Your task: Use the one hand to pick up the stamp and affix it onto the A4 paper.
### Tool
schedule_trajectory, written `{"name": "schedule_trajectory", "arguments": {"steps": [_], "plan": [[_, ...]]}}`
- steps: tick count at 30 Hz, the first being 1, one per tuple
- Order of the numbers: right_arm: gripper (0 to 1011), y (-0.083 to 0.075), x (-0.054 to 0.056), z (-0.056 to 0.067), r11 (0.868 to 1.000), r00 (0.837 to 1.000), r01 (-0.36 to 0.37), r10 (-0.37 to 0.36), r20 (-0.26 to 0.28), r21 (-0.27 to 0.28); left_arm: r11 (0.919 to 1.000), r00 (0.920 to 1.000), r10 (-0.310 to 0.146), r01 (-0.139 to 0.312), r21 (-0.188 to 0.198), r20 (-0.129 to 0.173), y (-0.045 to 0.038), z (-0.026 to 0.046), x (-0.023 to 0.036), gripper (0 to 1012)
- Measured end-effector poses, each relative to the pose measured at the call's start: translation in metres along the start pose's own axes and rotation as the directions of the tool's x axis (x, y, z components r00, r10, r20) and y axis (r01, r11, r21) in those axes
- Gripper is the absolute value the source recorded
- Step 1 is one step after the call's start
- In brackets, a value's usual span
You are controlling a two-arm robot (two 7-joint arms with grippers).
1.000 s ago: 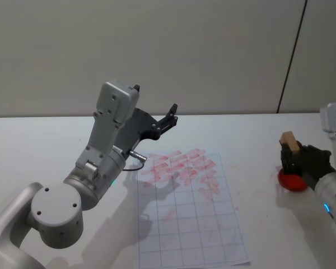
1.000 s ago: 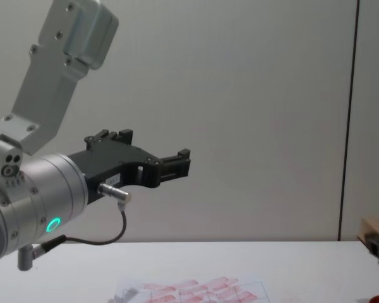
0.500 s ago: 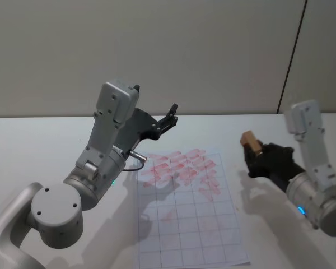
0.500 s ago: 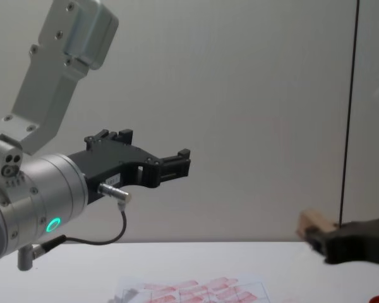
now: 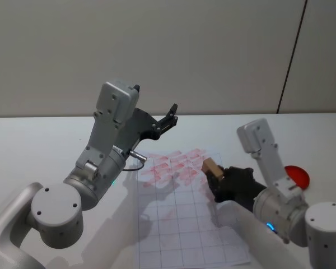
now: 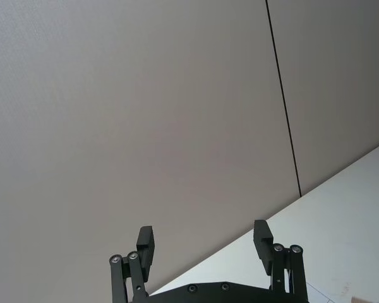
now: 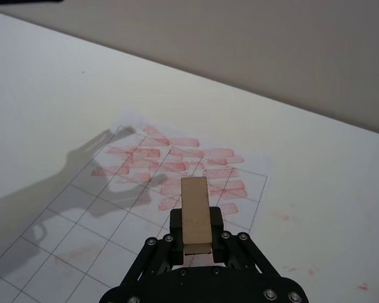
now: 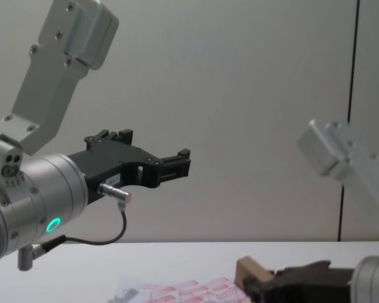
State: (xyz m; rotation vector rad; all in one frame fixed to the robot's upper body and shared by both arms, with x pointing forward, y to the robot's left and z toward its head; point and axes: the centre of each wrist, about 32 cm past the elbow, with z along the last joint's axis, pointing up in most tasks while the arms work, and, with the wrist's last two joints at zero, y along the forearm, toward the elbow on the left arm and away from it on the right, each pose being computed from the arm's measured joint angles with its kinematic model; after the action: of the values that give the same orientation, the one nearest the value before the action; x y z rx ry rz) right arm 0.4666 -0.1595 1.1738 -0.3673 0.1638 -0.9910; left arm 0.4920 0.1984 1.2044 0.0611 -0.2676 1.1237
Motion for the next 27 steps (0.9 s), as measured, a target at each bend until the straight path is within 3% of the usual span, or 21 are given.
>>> {"name": "schedule_trajectory", "arguments": {"steps": [13,27], "plan": [[220,0.014,-0.011,-0.009,0.996,0.999,-0.051,0.052,0.014,-0.075,1.0,1.0,0.0,0.0,0.0,0.0,0.0,0.0,0.0,1001],[220,0.021,-0.012,-0.019,0.989,0.998,-0.07,0.068,-0.015,-0.128,1.0,1.0,0.0,0.0,0.0,0.0,0.0,0.0,0.0,1001]]}}
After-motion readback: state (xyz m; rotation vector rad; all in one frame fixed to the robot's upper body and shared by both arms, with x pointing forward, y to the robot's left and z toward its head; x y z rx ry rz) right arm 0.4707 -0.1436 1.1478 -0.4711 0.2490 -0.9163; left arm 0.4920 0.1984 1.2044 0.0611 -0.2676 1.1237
